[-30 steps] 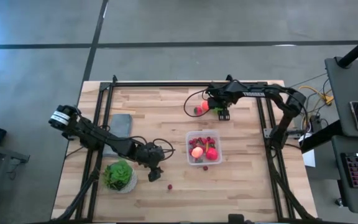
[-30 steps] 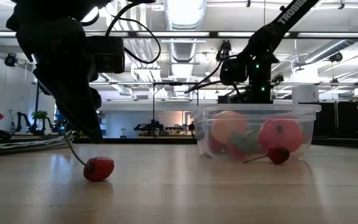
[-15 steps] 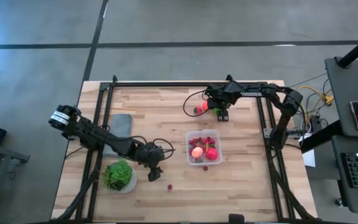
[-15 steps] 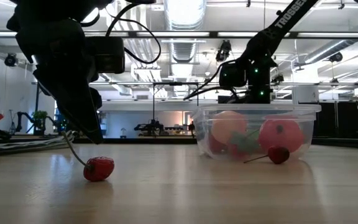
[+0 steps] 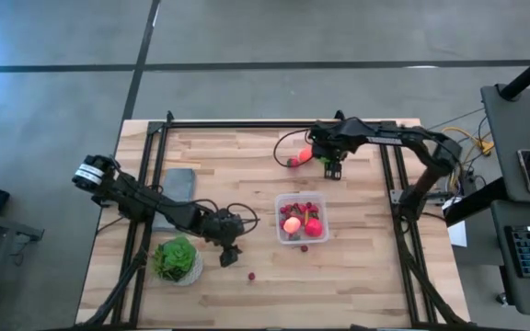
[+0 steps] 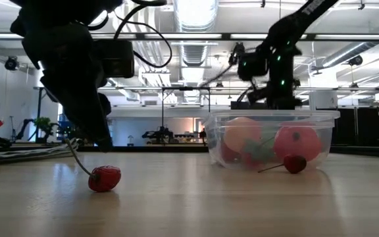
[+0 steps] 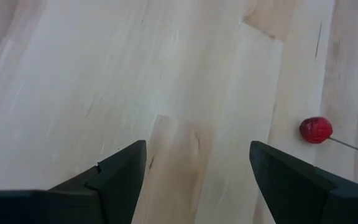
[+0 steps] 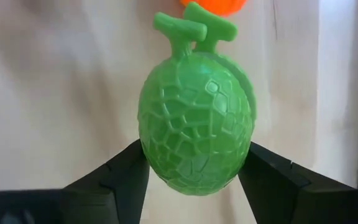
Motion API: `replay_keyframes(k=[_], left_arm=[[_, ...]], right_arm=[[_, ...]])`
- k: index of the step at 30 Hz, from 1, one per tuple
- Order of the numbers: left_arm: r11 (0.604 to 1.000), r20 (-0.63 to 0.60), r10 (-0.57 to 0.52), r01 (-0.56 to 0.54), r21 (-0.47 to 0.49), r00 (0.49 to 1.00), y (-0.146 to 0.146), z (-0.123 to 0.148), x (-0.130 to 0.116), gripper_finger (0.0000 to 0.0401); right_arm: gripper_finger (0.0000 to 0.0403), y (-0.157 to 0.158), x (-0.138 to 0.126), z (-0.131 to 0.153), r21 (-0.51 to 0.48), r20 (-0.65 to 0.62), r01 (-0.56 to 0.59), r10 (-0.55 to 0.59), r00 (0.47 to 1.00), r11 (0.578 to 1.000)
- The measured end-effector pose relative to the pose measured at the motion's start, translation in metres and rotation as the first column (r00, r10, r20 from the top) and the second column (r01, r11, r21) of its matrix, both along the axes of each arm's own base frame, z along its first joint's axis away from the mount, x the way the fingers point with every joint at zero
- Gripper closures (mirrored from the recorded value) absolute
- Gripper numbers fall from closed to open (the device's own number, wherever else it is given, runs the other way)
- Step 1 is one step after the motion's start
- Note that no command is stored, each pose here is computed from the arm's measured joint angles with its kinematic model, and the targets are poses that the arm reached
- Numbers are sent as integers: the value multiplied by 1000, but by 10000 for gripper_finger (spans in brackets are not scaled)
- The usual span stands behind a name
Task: Pick and placing Produce into tupperware
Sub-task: Put the melon into the transparent bin, then put the bottom cherry into the transparent bin
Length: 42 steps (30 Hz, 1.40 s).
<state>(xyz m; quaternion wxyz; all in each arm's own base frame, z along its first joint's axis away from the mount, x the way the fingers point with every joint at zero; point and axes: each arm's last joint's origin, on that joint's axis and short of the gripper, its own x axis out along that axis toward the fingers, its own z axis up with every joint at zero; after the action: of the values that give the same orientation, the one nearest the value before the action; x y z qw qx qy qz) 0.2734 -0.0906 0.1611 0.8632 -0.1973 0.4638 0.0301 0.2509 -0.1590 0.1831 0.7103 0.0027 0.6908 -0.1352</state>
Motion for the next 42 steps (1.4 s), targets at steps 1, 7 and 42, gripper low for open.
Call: replay_keyframes(k=[1, 7, 42], left_arm=[[1000, 5, -3, 3, 2, 1000, 0, 0, 1, 130], [1000, 51, -14, 15, -1, 999, 0, 4, 5, 130], [962, 182, -23, 72, -263, 983, -38, 27, 13, 130]], right_arm=[[185, 4, -2, 7, 14, 23, 14, -14, 1000, 1000], [184, 46, -10, 53, 156, 214, 71, -104, 971, 985], [63, 184, 23, 57, 175, 334, 140, -192, 923, 975]])
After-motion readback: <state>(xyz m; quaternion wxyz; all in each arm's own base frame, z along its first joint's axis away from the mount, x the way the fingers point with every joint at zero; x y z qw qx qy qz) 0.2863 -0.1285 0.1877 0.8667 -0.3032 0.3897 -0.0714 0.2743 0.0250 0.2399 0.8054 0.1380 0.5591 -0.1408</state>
